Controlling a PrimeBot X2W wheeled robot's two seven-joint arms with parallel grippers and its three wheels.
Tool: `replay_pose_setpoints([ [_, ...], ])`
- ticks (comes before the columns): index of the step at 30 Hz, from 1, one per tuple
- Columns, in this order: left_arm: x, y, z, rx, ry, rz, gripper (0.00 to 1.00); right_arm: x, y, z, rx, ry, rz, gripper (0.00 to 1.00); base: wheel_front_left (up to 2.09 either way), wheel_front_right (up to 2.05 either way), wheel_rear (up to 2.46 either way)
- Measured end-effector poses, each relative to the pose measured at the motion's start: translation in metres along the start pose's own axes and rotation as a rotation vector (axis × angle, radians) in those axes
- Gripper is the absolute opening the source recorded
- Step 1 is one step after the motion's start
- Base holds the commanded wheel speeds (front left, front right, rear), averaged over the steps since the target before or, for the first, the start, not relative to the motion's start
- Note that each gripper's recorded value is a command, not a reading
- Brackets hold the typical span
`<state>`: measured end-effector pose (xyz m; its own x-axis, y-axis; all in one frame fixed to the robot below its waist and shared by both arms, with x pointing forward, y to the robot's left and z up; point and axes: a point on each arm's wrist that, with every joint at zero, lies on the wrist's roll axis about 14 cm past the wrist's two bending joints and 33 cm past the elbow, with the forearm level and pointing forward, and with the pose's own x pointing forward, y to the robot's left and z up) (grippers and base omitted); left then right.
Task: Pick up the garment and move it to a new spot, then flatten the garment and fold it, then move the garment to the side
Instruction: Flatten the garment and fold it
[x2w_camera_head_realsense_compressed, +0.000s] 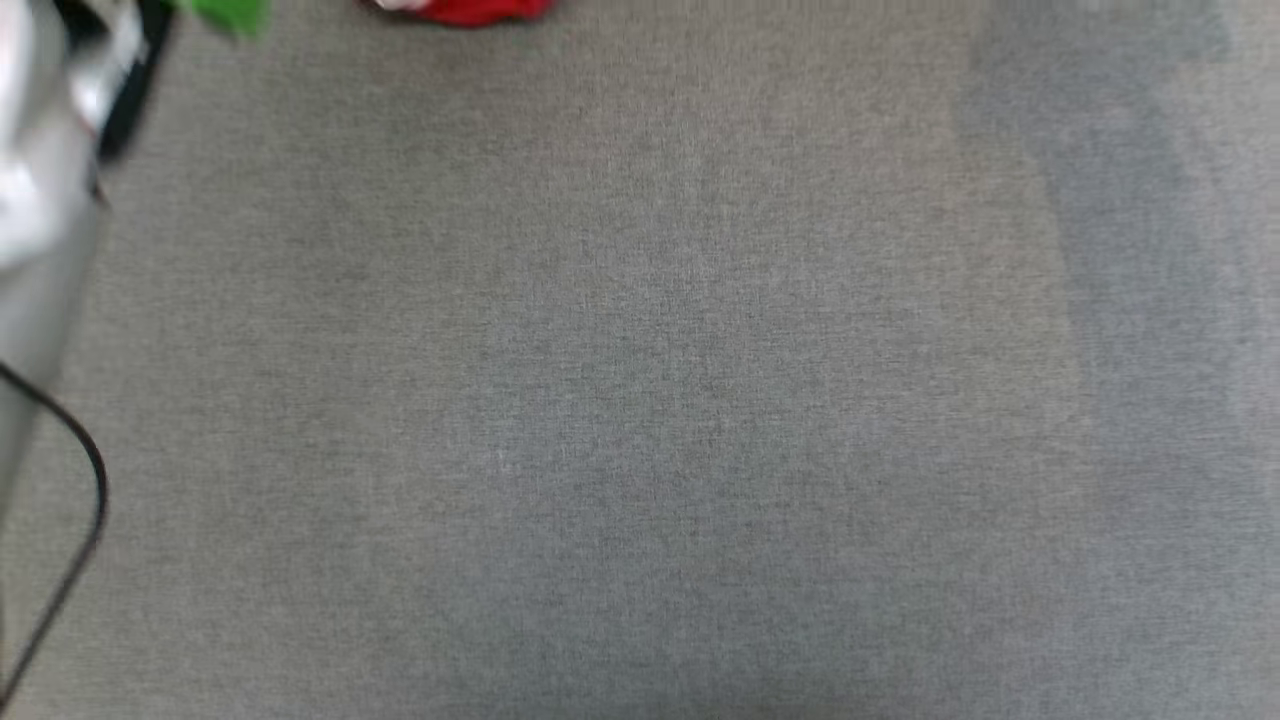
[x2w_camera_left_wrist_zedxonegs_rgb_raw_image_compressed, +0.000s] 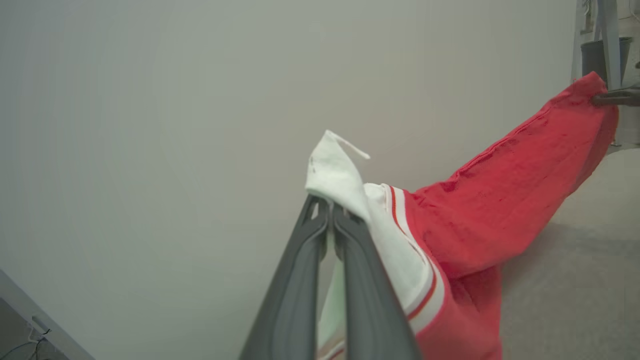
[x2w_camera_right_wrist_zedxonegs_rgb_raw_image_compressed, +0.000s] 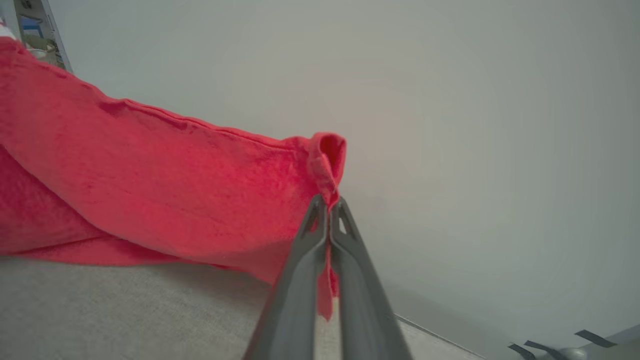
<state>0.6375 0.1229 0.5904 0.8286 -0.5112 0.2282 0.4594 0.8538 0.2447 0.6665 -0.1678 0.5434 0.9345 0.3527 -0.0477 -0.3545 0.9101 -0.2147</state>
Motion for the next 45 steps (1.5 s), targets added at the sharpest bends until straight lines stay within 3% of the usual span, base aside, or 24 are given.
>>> replay_pose_setpoints([
  [10, -0.103, -0.064, -0.023, -0.097, 0.142, -0.014, 0.0, -0.095, 0.037, -0.057, 0.065, 0.173, 0.091, 0.0, 0.0, 0.0, 0.0],
  [22, -0.217, -0.13, -0.026, -0.186, 0.305, -0.017, 0.0, -0.21, 0.065, -0.092, 0.132, 0.312, 0.126, 0.0, 0.0, 0.0, 0.0],
  [35, -0.314, -0.196, -0.039, -0.331, 0.496, -0.009, 0.0, -0.305, 0.085, -0.118, 0.226, 0.402, 0.074, 0.0, 0.0, 0.0, 0.0],
  [36, -0.327, -0.203, -0.042, -0.348, 0.526, -0.007, 0.0, -0.324, 0.087, -0.127, 0.23, 0.439, 0.059, 0.0, 0.0, 0.0, 0.0],
  [45, -0.342, -0.218, -0.049, -0.401, 0.592, -0.034, 0.0, -0.345, 0.097, -0.131, 0.268, 0.475, 0.029, 0.0, 0.0, 0.0, 0.0],
])
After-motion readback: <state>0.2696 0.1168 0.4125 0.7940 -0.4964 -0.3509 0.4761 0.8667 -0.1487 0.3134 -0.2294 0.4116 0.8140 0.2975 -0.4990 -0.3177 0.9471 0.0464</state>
